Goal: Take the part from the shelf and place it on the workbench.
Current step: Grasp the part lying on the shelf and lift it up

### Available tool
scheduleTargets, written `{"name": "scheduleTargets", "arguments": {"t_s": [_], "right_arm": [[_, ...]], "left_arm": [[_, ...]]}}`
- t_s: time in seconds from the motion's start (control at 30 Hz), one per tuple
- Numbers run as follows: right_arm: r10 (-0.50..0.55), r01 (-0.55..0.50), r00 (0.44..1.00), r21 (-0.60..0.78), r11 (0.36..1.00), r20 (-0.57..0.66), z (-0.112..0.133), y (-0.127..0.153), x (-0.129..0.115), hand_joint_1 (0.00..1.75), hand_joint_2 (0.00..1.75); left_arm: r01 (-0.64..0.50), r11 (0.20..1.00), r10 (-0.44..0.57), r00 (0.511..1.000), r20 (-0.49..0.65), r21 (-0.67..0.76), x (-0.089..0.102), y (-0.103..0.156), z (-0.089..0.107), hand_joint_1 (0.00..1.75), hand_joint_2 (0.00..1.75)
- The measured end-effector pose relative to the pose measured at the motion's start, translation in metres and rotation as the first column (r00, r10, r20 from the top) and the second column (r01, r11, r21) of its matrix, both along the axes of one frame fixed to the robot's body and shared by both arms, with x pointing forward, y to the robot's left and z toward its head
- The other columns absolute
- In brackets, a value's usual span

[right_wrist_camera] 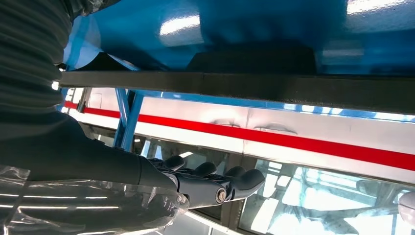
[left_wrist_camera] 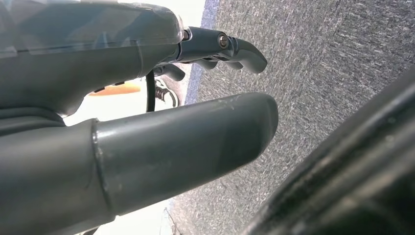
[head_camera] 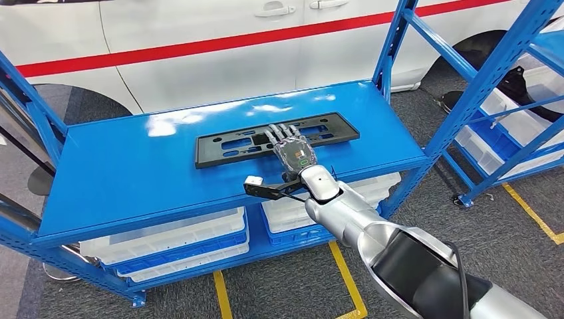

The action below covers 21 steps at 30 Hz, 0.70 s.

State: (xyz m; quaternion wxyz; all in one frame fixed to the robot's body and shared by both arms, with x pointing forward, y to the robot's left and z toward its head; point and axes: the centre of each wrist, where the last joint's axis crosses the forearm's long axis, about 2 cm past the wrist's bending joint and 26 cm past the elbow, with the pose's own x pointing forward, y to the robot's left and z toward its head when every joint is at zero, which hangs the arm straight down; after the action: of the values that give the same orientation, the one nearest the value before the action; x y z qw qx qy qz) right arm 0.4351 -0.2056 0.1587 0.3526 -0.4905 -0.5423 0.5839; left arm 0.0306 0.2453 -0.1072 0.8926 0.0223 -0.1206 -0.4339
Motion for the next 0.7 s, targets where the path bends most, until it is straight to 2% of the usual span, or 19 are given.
{"name": "scheduleTargets", "arguments": {"t_s": [0.7], "right_arm": [[0.024,-0.024,1.000,0.000,1.000,-0.003,0.0007,0.0047,-0.0005,0.00,1.75]], "left_arm": [[0.002,1.000,-0.002,1.000,0.013,0.002,0.0041,0.0047,-0.0008,0.00,0.00]]}}
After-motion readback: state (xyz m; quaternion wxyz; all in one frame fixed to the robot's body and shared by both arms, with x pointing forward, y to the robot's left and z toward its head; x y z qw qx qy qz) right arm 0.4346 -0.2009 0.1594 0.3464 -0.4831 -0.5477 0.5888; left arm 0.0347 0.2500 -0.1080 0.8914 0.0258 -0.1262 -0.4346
